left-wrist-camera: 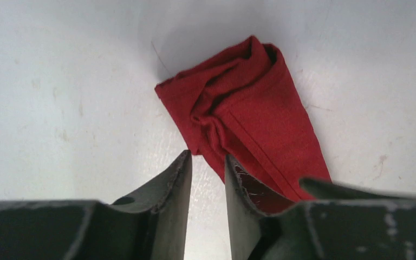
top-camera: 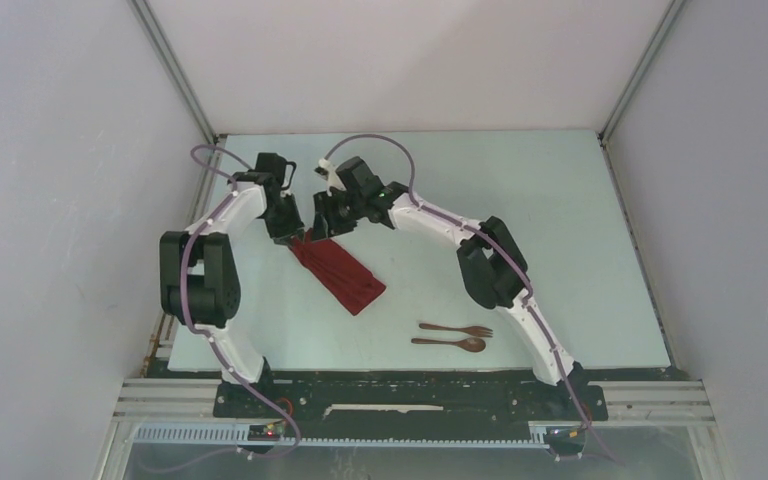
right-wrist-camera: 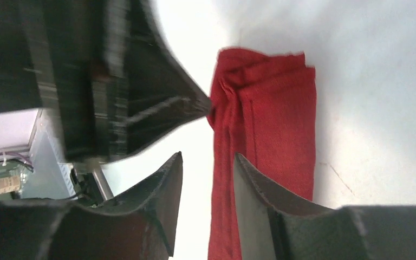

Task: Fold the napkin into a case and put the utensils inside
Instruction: Stuff the top corner of the smaller-rectangle-folded napkin into the folded napkin.

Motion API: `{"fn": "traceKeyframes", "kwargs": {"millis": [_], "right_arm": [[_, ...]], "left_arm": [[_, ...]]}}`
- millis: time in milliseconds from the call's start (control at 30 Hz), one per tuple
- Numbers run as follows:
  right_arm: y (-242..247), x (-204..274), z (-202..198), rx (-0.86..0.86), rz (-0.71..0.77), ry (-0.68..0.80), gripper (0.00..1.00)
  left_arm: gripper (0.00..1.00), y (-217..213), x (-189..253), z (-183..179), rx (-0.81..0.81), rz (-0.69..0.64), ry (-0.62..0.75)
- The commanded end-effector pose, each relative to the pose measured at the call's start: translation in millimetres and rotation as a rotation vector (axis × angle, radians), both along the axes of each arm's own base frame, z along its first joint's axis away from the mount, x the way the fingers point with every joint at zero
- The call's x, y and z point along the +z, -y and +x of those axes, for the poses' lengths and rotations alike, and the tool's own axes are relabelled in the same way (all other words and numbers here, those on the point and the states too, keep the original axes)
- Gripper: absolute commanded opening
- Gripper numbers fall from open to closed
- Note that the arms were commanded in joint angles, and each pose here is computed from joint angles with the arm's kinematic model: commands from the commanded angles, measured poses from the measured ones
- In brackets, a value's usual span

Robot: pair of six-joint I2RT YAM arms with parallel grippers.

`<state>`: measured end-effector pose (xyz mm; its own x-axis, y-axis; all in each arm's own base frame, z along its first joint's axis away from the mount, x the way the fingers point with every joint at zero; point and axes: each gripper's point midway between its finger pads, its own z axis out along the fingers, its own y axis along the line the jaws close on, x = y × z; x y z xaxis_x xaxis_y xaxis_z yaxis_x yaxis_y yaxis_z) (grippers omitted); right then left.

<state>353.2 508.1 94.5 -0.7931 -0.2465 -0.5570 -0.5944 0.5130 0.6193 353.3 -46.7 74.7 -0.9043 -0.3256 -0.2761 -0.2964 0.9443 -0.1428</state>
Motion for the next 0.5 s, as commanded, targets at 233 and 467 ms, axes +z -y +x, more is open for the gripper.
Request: {"fn": "traceKeyframes", "kwargs": {"millis": [233,467], "right_arm": [[-26.6,8.7,-3.6,0.007,0.193,-0.157,0.42],[-32.2,-9.1,-6.1,-0.015,0.216,-0.239,0.43]], "left_arm": [[0.35,-12.3,-18.0,6.5,-0.027,0.131,-0.067],[0.36,-11.9,-22.7,4.9,-0.061,0.185,-0.093]]}}
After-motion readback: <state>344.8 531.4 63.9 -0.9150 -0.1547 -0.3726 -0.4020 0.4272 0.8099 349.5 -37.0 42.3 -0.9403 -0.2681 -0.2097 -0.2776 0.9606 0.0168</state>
